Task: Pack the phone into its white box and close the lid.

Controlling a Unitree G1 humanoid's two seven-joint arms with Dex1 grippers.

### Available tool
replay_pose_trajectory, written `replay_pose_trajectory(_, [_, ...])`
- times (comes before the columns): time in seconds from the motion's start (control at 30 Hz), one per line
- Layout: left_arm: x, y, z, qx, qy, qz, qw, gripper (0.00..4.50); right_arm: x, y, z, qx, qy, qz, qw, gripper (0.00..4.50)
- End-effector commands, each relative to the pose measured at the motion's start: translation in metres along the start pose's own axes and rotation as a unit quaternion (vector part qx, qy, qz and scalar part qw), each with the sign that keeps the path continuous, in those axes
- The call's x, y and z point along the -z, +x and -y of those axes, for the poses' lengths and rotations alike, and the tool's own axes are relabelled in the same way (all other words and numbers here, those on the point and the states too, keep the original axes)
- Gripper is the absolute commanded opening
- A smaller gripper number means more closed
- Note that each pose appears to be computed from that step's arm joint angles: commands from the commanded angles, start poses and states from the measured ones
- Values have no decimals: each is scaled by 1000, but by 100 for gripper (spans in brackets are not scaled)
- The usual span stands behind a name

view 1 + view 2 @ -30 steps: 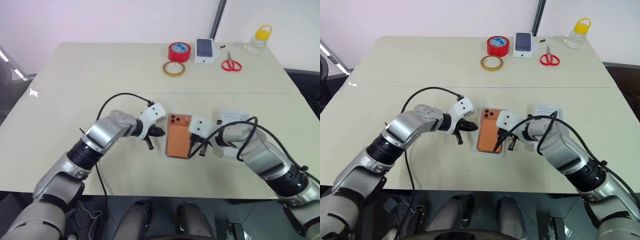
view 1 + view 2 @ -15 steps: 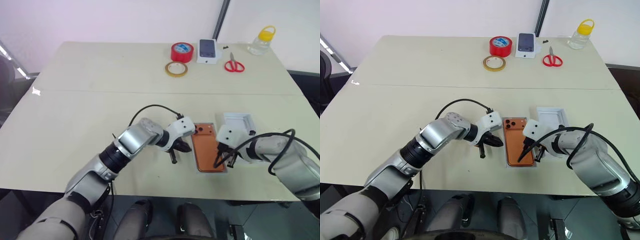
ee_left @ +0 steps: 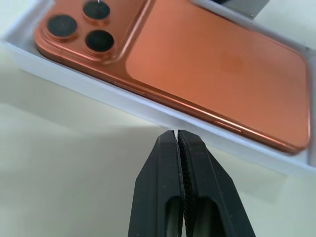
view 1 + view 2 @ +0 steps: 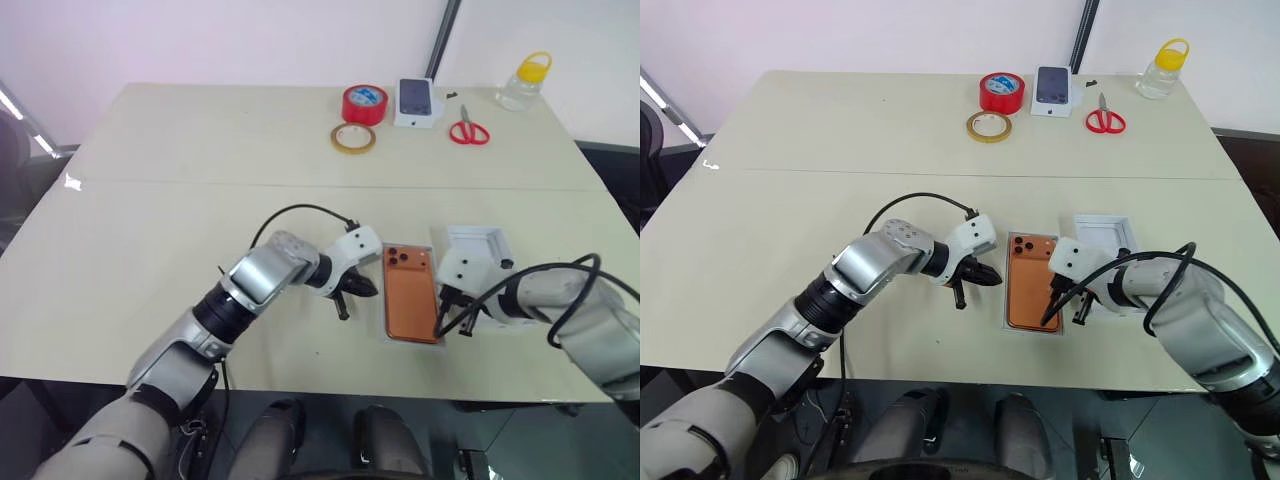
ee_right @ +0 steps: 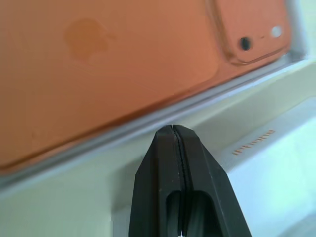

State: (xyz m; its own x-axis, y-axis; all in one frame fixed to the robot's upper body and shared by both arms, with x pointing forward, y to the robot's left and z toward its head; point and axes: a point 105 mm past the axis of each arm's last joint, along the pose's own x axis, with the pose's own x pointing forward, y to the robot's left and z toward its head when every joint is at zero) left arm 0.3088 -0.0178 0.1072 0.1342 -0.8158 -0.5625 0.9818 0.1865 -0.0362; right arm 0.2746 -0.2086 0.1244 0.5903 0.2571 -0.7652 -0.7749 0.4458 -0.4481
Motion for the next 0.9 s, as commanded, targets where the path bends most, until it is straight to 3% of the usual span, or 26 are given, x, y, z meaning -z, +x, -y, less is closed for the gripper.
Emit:
replay_pose_trajectory(0.03, [-2,-23,-3,-6,4,31,1000,12,-4,-21,14,21,-20,14,999,0])
replay_pose_trajectory(0.2, [4,-50,0,-11,23,68,997,12,-2,-37,31,27,55,34,998,0])
replay_pose_trajectory(0.3, [0,-70,-6,-32,47,111,992,7,2,-38,30,7,138,37,990,86])
replay_pose_trajectory(0.4, [-2,-87,-13,-51,65,153,985,7,2,-33,27,-6,211,36,977,232])
replay_pose_trajectory(0.63, [13,-99,0,-26,118,156,980,7,-1,-19,38,-3,352,30,935,232])
replay_pose_trajectory(0.9, [21,-98,20,6,134,150,980,7,9,3,36,22,381,-5,924,232])
